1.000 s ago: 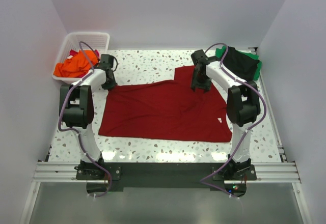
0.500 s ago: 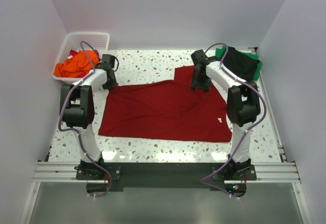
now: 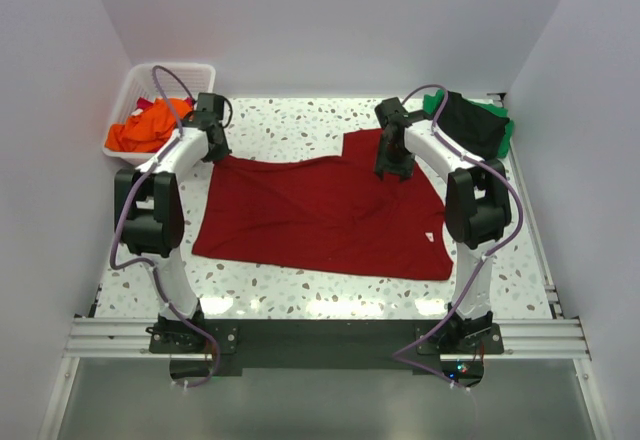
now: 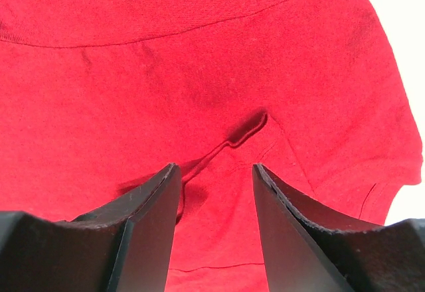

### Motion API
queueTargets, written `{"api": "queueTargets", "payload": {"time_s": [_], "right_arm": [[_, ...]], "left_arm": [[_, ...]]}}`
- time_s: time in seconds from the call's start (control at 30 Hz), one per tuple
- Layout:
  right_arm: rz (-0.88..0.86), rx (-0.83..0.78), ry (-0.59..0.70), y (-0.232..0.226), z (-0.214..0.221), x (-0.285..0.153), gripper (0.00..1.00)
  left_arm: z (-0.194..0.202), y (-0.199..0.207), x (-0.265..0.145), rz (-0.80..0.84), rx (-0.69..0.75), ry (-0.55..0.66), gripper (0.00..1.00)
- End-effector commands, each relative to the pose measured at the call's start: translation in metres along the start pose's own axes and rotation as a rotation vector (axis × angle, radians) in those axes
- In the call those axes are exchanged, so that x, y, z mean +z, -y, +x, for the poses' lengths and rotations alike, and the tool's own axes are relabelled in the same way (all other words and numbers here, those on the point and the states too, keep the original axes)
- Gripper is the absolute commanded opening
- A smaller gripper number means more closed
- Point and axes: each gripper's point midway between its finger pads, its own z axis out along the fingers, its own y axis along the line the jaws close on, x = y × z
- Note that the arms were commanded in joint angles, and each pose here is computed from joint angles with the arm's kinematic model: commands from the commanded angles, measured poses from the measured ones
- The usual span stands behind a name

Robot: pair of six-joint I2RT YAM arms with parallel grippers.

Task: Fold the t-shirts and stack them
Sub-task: Fold the tshirt

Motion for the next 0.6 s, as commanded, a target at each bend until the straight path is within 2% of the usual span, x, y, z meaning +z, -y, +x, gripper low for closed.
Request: {"api": "queueTargets", "payload": {"time_s": [0.0, 0.17, 0.33, 0.47, 0.57], "right_arm": [[-0.031, 0.009, 0.053, -0.0007, -0.012, -0.021, 0.52], [-0.026, 0.009, 0.052, 0.0014, -0.0109, -0.0209, 0.51], [-0.024, 0.007, 0.054, 0.0023, -0.0106, -0.021, 0.51], [-0.024, 0.006, 0.054, 0.0022, -0.01, -0.022, 0.51], [-0.022, 0.007, 0.055, 0.003, -0.0103, -0.0215, 0.51]], "left_arm": [[-0.0271, 0.0015, -0.019, 0.004, -0.023, 0.065, 0.04], [-0.0225, 0.002, -0.0171, 0.008, -0.021, 0.053, 0.09], [-0.0212, 0.0019, -0.0166, 0.008, -0.018, 0.049, 0.18], [-0.0182, 0.0015, -0.0146, 0.006, -0.016, 0.043, 0.13], [-0.018, 0.0016, -0.0155, 0.008, -0.021, 0.042, 0.05]]}}
